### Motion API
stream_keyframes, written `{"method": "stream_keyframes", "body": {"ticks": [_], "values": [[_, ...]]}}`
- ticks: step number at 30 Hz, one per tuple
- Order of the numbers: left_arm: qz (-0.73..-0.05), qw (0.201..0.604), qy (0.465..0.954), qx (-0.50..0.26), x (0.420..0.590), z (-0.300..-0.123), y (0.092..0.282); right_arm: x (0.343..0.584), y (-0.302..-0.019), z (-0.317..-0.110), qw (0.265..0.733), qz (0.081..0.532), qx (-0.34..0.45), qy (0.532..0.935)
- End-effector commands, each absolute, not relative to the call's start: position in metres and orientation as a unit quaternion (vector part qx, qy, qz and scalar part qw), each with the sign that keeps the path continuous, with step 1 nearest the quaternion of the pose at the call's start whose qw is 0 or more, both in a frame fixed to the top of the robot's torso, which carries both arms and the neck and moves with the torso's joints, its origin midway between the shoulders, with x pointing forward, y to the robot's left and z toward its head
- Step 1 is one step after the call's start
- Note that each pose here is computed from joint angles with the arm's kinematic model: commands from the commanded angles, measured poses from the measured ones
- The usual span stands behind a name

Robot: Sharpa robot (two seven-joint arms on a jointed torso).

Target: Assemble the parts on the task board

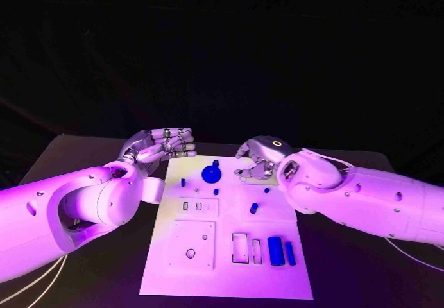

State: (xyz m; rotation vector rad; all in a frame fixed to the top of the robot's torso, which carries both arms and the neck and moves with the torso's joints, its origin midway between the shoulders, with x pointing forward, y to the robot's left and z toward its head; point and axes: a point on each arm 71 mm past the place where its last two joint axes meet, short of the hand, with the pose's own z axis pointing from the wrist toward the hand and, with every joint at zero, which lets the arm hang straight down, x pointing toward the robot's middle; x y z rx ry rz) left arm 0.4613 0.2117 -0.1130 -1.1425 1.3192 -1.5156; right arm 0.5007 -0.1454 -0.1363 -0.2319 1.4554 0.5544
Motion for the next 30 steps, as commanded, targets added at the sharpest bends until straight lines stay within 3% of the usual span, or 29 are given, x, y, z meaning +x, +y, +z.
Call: {"method": "stream_keyframes", "body": {"ticks": [1,7,12,19,30], "values": [[-0.606,0.399,0.524,-0.446,0.461,-0.112,0.211,0.495,-0.171,-0.128,0.690,0.299,-0.051,0.657],[-0.605,0.401,0.523,-0.447,0.463,-0.112,0.213,0.491,-0.217,-0.126,0.671,0.304,-0.020,0.676],[-0.606,0.400,0.523,-0.446,0.464,-0.113,0.213,0.489,-0.239,-0.131,0.661,0.301,-0.009,0.687],[-0.607,0.399,0.523,-0.445,0.464,-0.113,0.212,0.495,-0.255,-0.145,0.658,0.279,0.001,0.700],[-0.608,0.399,0.523,-0.445,0.464,-0.113,0.212,0.506,-0.255,-0.172,0.651,0.258,-0.003,0.714]]}}
